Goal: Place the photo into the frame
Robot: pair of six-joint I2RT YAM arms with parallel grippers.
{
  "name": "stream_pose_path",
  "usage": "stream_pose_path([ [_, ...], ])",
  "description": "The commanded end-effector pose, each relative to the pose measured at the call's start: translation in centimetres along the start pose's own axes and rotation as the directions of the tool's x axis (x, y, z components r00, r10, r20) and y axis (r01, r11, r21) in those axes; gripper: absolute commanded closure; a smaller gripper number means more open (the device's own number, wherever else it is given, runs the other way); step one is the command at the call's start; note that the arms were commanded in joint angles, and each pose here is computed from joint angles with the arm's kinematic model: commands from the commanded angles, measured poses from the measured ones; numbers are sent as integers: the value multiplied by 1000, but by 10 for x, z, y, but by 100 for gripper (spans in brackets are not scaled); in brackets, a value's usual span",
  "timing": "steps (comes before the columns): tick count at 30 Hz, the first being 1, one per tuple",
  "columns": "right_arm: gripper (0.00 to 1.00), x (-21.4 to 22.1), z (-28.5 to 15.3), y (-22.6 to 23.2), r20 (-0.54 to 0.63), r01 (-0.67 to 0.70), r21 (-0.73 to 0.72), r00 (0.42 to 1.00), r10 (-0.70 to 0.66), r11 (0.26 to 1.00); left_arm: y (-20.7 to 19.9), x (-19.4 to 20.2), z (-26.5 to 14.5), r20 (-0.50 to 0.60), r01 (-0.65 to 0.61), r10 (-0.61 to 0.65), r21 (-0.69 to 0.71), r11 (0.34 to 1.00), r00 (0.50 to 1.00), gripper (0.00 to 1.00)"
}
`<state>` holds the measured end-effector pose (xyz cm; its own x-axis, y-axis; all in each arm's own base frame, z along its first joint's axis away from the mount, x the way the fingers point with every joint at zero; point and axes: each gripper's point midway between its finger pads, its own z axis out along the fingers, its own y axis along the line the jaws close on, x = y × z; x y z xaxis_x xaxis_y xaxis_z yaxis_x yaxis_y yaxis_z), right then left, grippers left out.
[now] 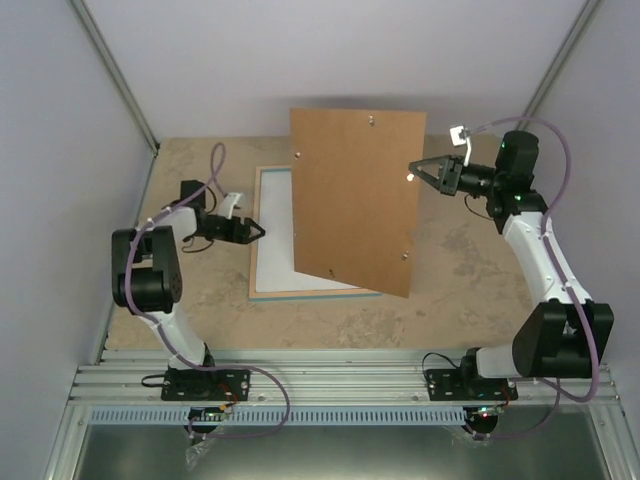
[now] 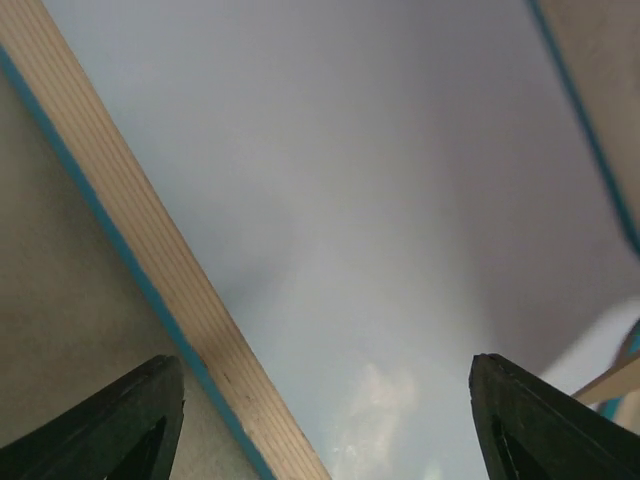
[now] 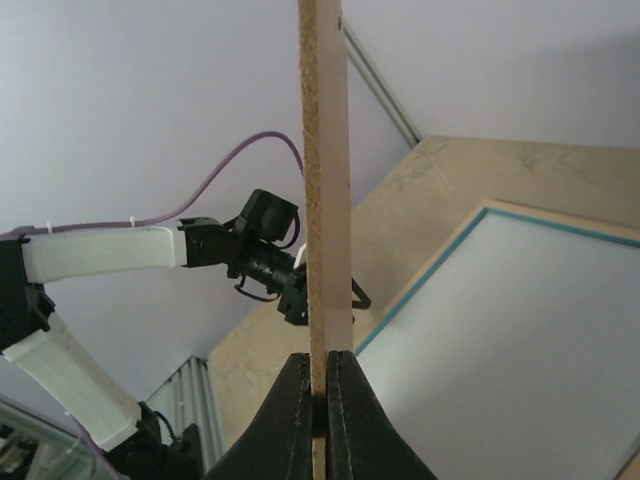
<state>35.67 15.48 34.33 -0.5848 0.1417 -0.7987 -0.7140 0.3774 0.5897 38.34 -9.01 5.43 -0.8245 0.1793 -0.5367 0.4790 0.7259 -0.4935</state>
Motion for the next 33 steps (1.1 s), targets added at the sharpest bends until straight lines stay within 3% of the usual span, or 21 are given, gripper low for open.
stream_pose_path([
  [1,100,-18,4,20,18,11,-122,1000,-9,992,-30,-49,-48,193,-40,11,146,989,981,20],
  [8,100,-14,29,11,-29,-61,-200,998,56,978,-80,-96,-86,323,-72,-32,307,949,946,20],
  [15,99,-7,46,2,-70,-126,-252,991,111,960,-118,-106,-78,310,-89,-26,352,932,950,21],
  [19,99,-2,53,-11,-83,-149,-256,988,132,955,-121,-110,-78,312,-62,-68,390,919,947,29],
  [25,99,6,70,-42,-109,-203,-253,977,181,946,-118,-119,-80,347,-40,-103,381,924,932,49],
  [33,99,24,94,-79,-126,-255,-248,965,230,935,-80,-121,-52,317,57,-163,319,946,934,57],
])
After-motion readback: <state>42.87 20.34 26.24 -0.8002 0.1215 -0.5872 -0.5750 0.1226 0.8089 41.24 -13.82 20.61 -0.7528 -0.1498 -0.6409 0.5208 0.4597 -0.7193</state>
